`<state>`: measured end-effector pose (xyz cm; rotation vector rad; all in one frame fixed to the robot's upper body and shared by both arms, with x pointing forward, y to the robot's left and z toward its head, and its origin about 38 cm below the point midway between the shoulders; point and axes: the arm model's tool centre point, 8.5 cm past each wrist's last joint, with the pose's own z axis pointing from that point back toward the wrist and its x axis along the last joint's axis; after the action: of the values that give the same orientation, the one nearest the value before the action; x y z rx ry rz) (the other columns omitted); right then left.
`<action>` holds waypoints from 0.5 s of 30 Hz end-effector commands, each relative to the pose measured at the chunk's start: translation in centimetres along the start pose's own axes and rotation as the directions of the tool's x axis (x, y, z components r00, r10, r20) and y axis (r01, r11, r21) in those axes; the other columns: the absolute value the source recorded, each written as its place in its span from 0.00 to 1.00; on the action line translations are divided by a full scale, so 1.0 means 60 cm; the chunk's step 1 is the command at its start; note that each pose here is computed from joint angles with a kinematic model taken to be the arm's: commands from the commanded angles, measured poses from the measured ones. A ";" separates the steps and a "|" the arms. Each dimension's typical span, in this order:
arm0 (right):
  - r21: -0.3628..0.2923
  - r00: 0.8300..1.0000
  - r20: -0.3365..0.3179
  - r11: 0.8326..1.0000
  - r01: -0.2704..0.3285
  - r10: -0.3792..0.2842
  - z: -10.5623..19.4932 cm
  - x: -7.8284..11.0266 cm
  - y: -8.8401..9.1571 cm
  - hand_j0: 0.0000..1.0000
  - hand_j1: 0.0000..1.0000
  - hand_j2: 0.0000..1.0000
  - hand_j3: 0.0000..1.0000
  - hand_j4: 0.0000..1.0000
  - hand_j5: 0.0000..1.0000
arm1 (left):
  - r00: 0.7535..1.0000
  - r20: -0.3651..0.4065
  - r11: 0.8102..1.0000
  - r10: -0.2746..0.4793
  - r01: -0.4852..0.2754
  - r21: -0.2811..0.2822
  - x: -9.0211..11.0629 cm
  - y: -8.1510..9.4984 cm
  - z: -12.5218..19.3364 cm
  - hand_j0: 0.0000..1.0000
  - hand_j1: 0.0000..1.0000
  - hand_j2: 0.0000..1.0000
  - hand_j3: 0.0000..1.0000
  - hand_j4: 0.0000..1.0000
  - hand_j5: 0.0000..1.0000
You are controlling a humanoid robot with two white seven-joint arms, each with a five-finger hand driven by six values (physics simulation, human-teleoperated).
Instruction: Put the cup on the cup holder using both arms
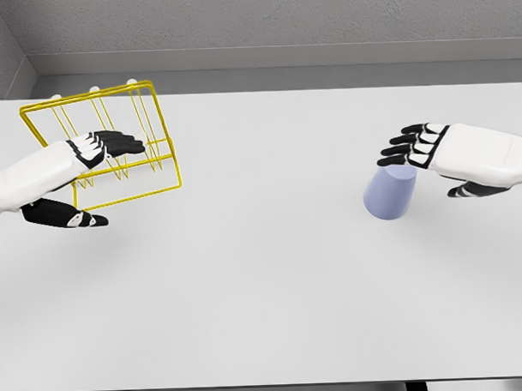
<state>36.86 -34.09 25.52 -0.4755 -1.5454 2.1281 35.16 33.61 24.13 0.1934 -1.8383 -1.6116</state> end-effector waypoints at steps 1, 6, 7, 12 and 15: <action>-0.002 1.000 0.003 1.000 0.005 -0.005 -0.002 0.002 0.002 1.00 1.00 1.00 1.00 1.00 1.00 | 1.000 -0.002 1.000 0.004 -0.004 0.005 0.000 0.003 0.001 1.00 1.00 1.00 1.00 1.00 1.00; -0.019 1.000 -0.005 1.000 0.004 -0.004 0.004 0.000 -0.006 1.00 1.00 1.00 1.00 1.00 1.00 | 1.000 0.002 1.000 -0.003 0.003 0.012 0.000 0.008 -0.002 1.00 1.00 1.00 1.00 1.00 1.00; -0.020 1.000 -0.006 1.000 0.003 -0.003 0.004 0.000 -0.007 1.00 1.00 1.00 1.00 1.00 1.00 | 1.000 0.007 1.000 -0.009 0.009 0.016 0.002 0.012 -0.003 1.00 1.00 1.00 1.00 1.00 1.00; 0.041 0.999 -0.043 0.999 0.001 0.001 0.001 -0.031 -0.033 1.00 1.00 1.00 1.00 1.00 1.00 | 0.996 0.027 0.992 0.087 -0.089 0.094 0.004 0.027 0.004 1.00 1.00 1.00 1.00 1.00 1.00; 0.076 0.997 -0.081 0.997 0.006 0.000 -0.001 -0.057 -0.033 1.00 1.00 1.00 1.00 1.00 1.00 | 0.971 0.076 0.962 0.227 -0.236 0.141 0.025 0.020 0.015 1.00 1.00 1.00 1.00 1.00 1.00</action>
<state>39.70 -34.90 28.80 -0.5641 -1.4678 2.1412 34.08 33.89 24.33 0.0493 -1.8992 -1.4168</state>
